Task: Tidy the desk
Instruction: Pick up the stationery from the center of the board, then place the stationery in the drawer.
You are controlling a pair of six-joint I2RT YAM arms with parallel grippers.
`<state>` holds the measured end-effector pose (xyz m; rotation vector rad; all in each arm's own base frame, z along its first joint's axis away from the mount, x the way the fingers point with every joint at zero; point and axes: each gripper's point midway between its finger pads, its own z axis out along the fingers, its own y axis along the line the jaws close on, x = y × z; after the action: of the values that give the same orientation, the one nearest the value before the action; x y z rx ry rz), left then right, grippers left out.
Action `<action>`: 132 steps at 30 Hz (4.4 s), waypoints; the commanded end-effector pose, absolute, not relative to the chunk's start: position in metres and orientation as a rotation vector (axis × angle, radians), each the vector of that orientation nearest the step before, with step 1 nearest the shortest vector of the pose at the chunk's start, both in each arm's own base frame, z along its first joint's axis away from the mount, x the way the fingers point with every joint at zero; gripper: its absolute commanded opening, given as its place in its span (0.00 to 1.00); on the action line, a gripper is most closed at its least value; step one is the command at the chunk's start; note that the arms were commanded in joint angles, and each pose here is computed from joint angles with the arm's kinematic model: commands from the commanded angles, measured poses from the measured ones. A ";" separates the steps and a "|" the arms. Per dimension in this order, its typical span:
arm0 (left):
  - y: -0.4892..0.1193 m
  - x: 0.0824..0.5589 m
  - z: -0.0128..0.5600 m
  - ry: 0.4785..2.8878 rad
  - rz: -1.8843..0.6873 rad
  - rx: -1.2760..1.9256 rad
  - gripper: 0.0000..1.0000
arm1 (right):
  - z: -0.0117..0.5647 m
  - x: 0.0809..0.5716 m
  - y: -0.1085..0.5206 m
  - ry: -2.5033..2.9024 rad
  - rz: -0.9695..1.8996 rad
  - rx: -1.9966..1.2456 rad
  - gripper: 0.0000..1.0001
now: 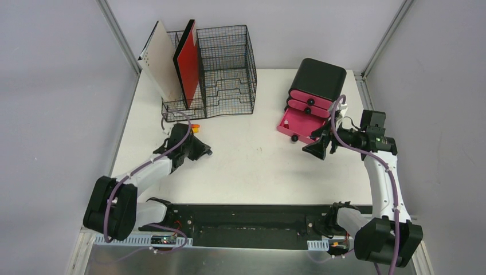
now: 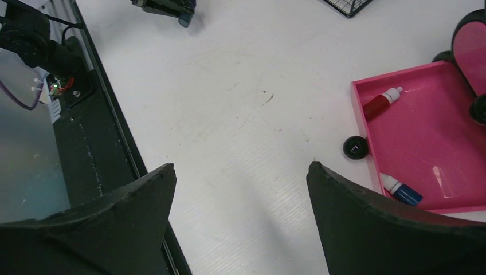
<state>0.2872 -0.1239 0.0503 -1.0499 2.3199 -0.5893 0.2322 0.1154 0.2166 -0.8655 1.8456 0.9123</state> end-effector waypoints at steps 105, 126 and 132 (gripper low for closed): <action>-0.266 0.259 0.195 1.607 -0.529 0.459 0.99 | 0.214 0.227 0.134 1.790 1.075 -0.886 0.00; -0.211 0.263 0.149 1.618 -0.449 0.299 0.99 | 0.180 0.291 0.078 1.985 0.398 -0.897 0.06; -0.208 0.260 0.150 1.598 -0.463 0.290 0.99 | 0.173 0.316 0.073 2.054 0.285 -0.929 0.08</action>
<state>0.2564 -0.2087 0.1275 0.3496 1.6761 -0.4285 0.2794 0.0847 0.1547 -0.9102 2.0889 0.4693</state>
